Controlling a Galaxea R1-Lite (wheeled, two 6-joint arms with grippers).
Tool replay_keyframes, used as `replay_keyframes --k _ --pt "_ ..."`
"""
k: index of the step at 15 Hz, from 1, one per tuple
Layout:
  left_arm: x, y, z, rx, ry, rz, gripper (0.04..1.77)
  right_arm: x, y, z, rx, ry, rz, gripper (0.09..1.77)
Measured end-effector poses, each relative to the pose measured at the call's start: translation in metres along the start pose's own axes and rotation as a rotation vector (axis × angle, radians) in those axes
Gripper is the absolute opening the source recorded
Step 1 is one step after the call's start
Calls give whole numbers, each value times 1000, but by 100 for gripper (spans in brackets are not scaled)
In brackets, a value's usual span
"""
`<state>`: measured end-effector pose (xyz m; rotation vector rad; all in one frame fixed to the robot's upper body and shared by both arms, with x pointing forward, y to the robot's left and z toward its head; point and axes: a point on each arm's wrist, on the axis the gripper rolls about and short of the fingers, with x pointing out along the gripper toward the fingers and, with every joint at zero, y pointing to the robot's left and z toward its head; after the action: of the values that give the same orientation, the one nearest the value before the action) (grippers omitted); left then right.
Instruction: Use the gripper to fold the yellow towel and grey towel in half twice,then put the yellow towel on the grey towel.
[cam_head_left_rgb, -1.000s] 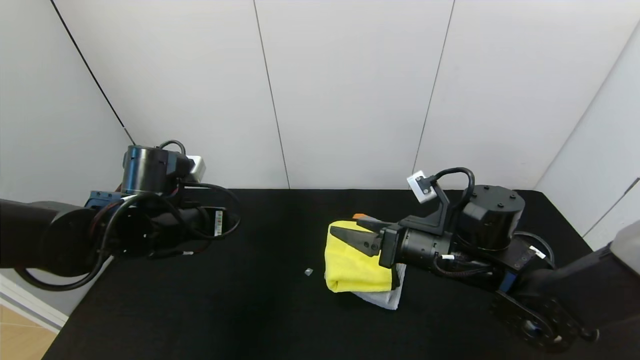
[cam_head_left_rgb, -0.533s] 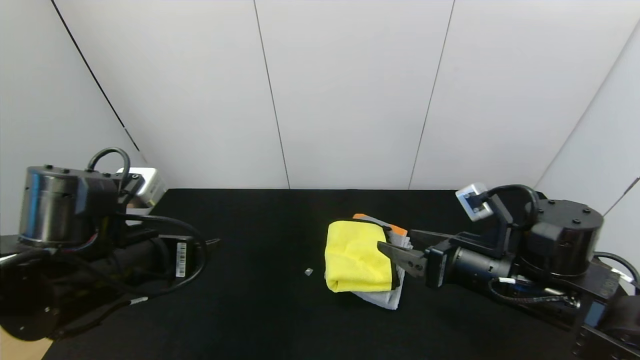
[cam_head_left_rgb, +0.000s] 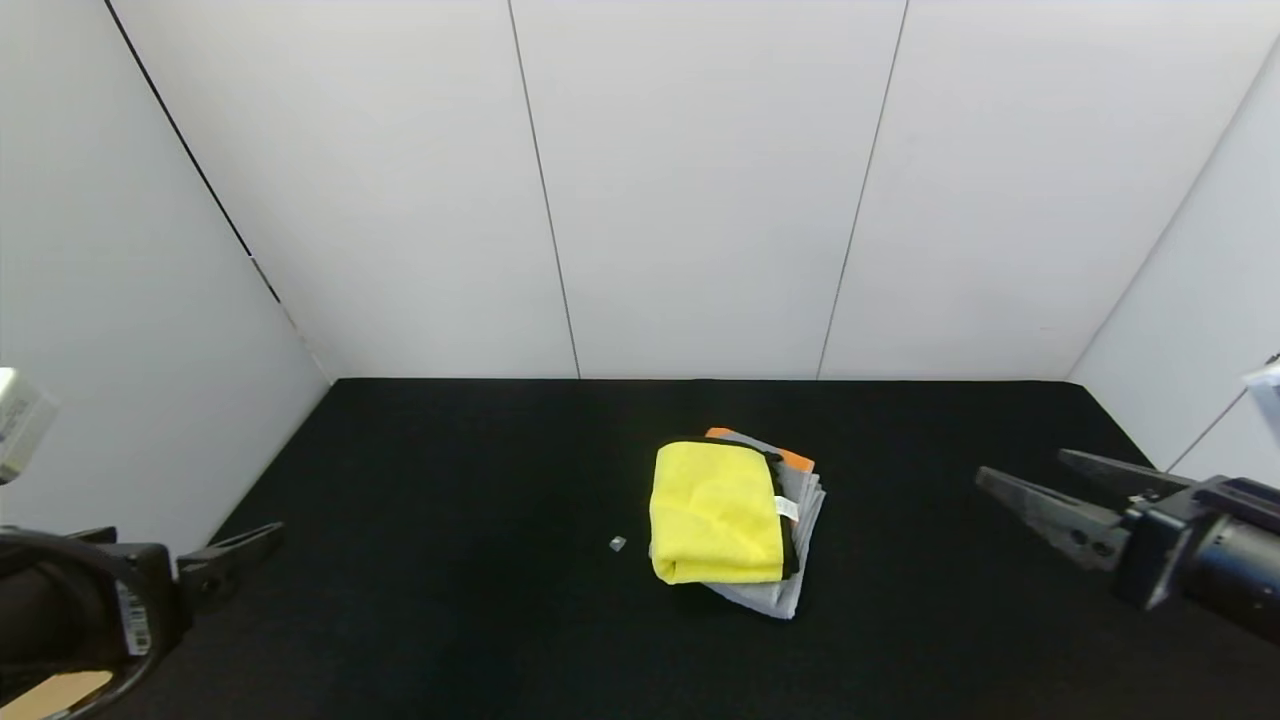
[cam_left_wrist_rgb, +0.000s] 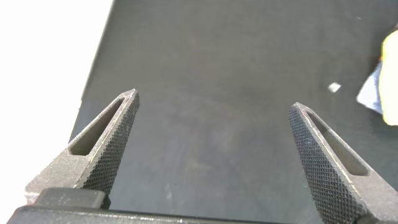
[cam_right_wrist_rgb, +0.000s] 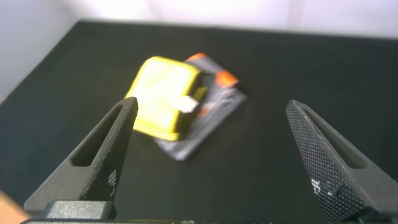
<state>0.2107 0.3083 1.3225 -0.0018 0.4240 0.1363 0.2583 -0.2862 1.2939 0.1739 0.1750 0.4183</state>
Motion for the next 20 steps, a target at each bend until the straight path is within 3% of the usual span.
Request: replay_keyframes --k 4,8,12,14,17,20 --pt "-29 20 -22 -30 -15 15 172 -67 -10 8 -18 -121 -179 171" --pt "-61 35 -48 -35 -15 29 172 -120 3 -3 -32 -182 -258 171" --pt "-91 44 -71 -7 -60 4 172 -158 18 -23 -44 -227 -280 171" --pt "-104 43 -83 7 -96 -59 172 -171 23 -32 -54 -253 -276 171" --pt "-119 40 -97 10 -144 -94 172 -180 28 -34 -75 -312 -274 171" --pt "-124 38 -101 47 -178 -142 172 -187 31 -35 -87 -330 -209 171"
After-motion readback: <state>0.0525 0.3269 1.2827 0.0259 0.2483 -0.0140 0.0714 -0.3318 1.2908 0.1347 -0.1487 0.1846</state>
